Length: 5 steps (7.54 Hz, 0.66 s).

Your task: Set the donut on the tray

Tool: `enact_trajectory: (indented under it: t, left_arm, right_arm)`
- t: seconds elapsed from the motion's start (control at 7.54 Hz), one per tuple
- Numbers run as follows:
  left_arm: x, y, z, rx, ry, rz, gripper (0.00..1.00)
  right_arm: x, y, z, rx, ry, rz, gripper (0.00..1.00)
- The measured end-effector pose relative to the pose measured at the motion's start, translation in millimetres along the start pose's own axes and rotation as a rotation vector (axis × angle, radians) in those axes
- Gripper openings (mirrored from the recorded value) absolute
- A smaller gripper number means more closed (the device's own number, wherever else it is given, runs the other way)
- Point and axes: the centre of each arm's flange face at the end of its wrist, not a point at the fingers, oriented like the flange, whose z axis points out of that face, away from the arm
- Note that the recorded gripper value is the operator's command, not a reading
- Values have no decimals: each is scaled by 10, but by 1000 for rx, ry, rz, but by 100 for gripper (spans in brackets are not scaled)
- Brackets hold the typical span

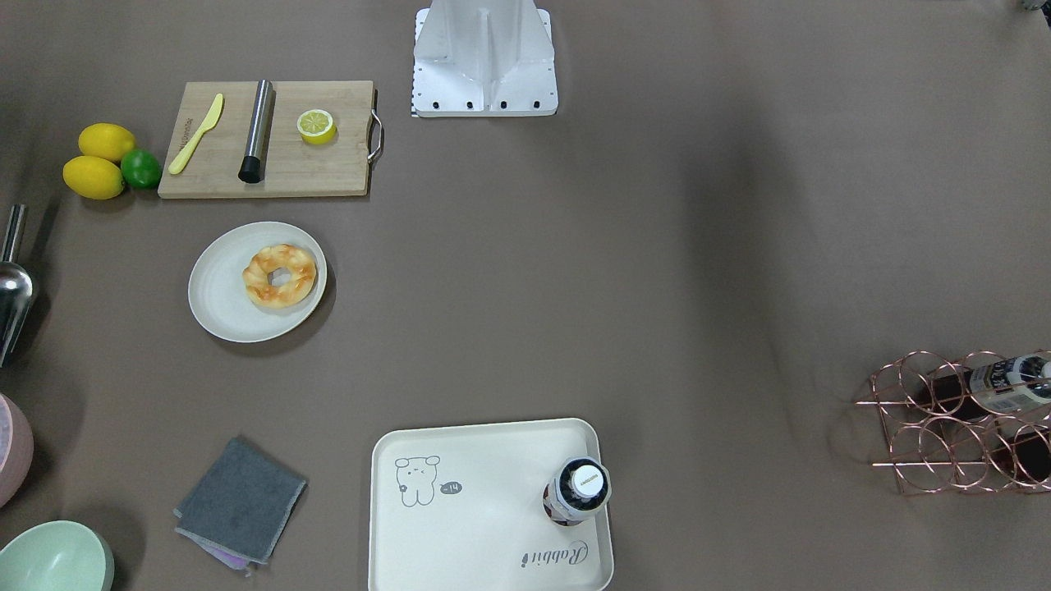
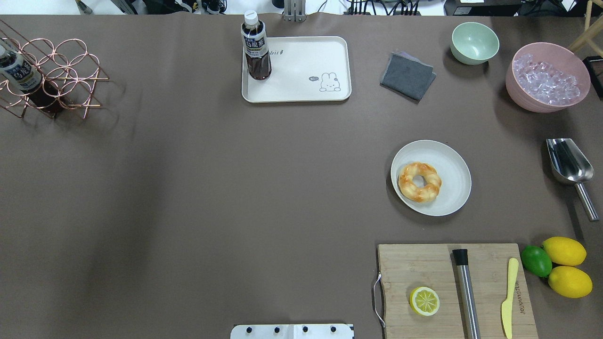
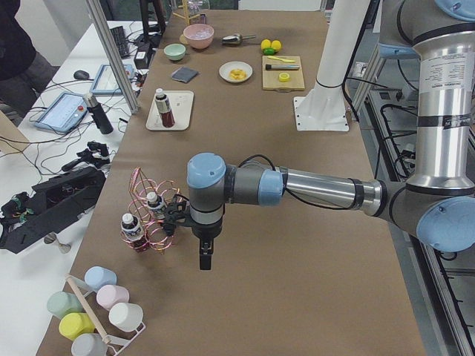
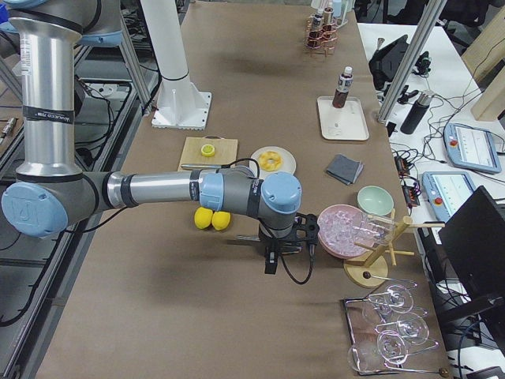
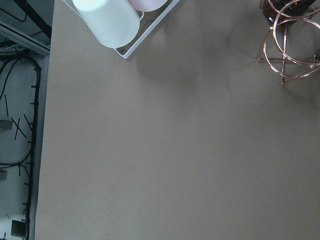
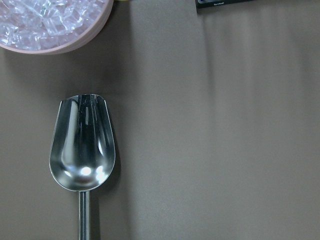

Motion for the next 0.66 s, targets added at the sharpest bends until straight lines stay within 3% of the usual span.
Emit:
enact_trajectory:
  t: [0.27, 0.66]
  left_arm:
    - [-3, 0, 3, -1, -1, 0, 98]
    - [6, -1, -11, 2, -2, 2, 98]
  right_arm:
    - [-14, 9, 3, 8, -12, -4, 100]
    - [-366, -91, 97, -2, -119, -2, 100]
